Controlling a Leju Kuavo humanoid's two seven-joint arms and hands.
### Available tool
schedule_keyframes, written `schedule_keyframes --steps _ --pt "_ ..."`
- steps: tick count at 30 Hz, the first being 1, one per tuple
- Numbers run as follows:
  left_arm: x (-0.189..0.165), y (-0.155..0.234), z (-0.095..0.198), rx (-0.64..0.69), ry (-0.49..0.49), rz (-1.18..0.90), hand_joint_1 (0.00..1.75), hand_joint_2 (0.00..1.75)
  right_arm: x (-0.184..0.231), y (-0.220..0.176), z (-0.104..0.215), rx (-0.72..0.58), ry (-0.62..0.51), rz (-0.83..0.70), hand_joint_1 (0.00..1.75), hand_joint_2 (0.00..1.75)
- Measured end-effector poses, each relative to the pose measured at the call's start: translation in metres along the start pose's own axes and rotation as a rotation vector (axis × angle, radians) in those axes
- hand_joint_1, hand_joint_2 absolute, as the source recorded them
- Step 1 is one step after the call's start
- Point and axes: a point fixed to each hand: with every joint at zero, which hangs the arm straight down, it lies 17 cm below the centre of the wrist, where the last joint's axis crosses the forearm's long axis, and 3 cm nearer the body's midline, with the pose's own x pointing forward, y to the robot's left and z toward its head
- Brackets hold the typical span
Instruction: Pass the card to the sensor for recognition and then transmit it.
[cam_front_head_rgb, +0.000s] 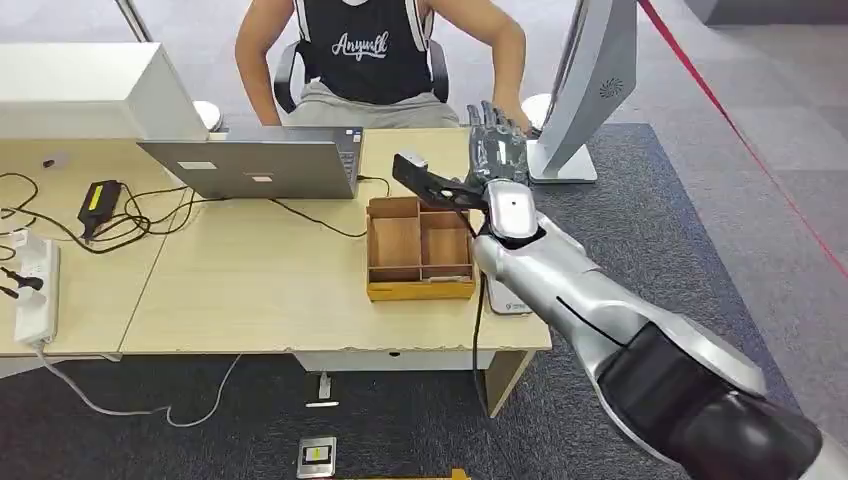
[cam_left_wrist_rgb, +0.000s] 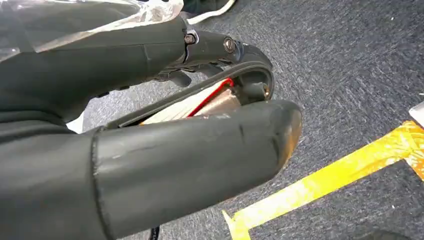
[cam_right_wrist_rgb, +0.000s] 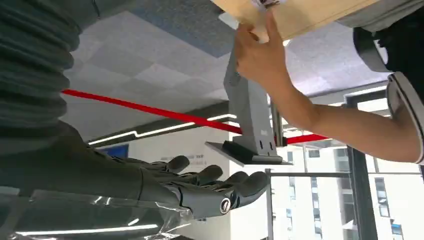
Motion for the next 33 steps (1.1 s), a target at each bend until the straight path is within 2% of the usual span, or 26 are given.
schedule_keyframes --steps 1,2,7,12,18,33 --pt "-0.001 -0.001 0.0 0.0 0.002 0.001 0.0 0.0 0.004 -0.001 0.001 -0.001 -0.015 -0.029 0.0 0.0" --pt "-0.002 -0.001 0.0 0.001 0.005 0.004 0.0 0.0 0.008 0.0 0.002 0.001 -0.03 -0.062 0.0 1.75" --pt "-0.011 -0.005 0.003 0.01 0.025 0.044 0.0 0.0 0.045 0.012 0.025 0.068 -0.148 -0.295 0.0 1.75" --pt "-0.021 -0.01 0.005 0.002 0.052 0.08 0.0 0.0 0.062 0.039 0.067 0.129 -0.234 -0.408 0.0 1.75" --pt "-0.026 -0.007 0.004 0.012 0.073 0.102 0.0 0.0 0.059 0.067 0.109 0.17 -0.28 -0.43 0.0 1.75" --pt "-0.029 -0.007 0.004 0.012 0.087 0.101 0.0 0.0 0.062 0.088 0.146 0.236 -0.332 -0.379 0.0 1.75"
